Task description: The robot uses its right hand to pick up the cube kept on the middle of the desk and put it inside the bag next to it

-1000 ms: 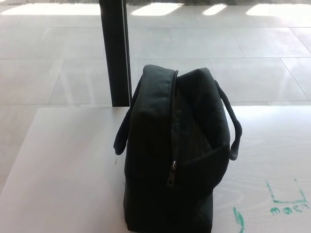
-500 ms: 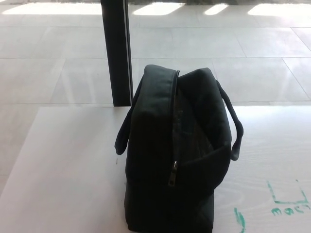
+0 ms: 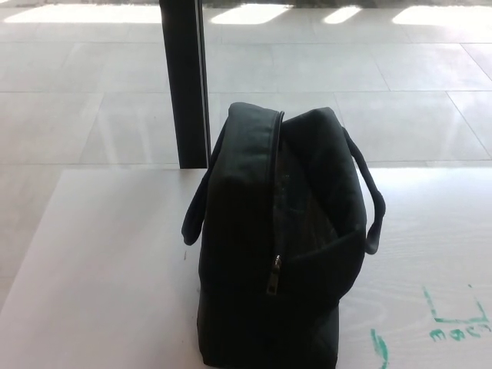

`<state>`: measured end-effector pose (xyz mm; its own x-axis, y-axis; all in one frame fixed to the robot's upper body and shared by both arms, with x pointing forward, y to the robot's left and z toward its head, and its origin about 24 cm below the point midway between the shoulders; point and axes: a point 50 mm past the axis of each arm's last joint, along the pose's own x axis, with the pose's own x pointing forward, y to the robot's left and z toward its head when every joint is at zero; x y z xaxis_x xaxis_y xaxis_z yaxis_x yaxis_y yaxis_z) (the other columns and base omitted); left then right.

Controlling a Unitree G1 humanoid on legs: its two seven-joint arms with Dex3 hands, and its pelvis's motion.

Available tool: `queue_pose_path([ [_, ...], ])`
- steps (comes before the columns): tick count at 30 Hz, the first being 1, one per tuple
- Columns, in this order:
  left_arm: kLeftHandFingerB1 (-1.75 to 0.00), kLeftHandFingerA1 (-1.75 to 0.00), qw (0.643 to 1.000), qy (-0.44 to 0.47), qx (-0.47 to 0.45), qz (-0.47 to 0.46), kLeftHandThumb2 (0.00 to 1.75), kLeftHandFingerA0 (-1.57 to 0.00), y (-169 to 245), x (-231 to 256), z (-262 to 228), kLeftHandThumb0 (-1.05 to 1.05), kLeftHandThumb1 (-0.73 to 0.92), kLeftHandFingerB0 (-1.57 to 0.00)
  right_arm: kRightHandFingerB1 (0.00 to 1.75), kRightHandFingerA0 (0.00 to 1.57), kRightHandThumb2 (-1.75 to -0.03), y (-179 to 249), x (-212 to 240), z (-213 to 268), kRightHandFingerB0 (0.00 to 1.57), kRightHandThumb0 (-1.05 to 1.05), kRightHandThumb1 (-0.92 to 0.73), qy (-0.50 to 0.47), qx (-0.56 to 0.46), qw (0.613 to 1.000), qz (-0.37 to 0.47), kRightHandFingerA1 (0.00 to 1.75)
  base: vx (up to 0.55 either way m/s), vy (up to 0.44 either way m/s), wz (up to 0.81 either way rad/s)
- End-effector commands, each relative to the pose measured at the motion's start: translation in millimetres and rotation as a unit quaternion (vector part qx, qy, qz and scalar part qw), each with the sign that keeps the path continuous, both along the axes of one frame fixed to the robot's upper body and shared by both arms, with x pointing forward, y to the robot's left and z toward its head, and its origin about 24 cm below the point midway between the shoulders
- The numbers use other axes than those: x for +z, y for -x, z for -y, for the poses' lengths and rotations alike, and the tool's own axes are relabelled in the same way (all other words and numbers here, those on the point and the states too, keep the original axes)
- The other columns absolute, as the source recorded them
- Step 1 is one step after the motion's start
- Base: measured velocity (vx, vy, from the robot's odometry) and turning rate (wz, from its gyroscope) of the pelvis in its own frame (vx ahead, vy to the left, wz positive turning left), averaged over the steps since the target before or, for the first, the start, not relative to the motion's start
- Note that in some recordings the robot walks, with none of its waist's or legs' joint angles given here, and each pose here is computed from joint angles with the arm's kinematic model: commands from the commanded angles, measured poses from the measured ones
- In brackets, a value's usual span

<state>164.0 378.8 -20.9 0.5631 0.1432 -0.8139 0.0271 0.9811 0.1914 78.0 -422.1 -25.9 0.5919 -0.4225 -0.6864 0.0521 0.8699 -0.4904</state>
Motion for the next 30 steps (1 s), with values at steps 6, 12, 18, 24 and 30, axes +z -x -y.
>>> queue_pose_path([
  [6, -0.58, -0.56, 1.0, 0.003, 0.007, -0.004, 0.84, -0.21, 2, -1, 0, -0.58, 0.4, -0.37, 0.33, 0.43, -0.61, -3, 7, 5, 0.38, -0.55, -0.69, 0.015, -0.004, 1.0, 0.02, 0.49, 0.0, 0.0, 0.0],
  [12, -0.58, -0.56, 1.0, 0.0, 0.009, 0.005, 0.85, -0.2, 2, -1, -1, -0.55, 0.4, -0.36, 0.31, 0.35, -0.6, -9, 10, 5, 0.29, -0.57, -0.64, 0.049, -0.059, 0.991, 0.107, 0.52, 0.0, 0.0, 0.0],
  [18, -0.61, -0.58, 0.995, -0.023, 0.031, 0.087, 0.9, -0.24, -2, 8, -1, -0.58, 0.46, -0.4, 0.42, 0.21, -0.81, -21, 23, 2, 0.14, -0.55, -0.49, 0.117, -0.092, 0.968, 0.204, 0.55, 0.0, 0.0, 0.0],
  [24, -0.48, -0.53, 0.986, -0.051, 0.036, 0.155, 0.58, -0.38, -8, 17, 4, -0.63, 0.62, -0.49, 0.29, 0.2, -0.61, -22, 30, 0, 0.12, -0.47, -0.65, 0.171, -0.138, 0.935, 0.279, 0.53, 0.0, 0.0, 0.0],
  [30, -0.56, -0.6, 0.974, -0.062, 0.054, 0.21, 0.96, -0.37, -11, 21, 8, -0.74, 0.51, -0.37, 0.3, 0.23, -0.6, -22, 31, -1, 0.18, -0.45, -0.63, 0.179, -0.149, 0.925, 0.301, 0.49, 0.0, 0.0, 0.0],
])
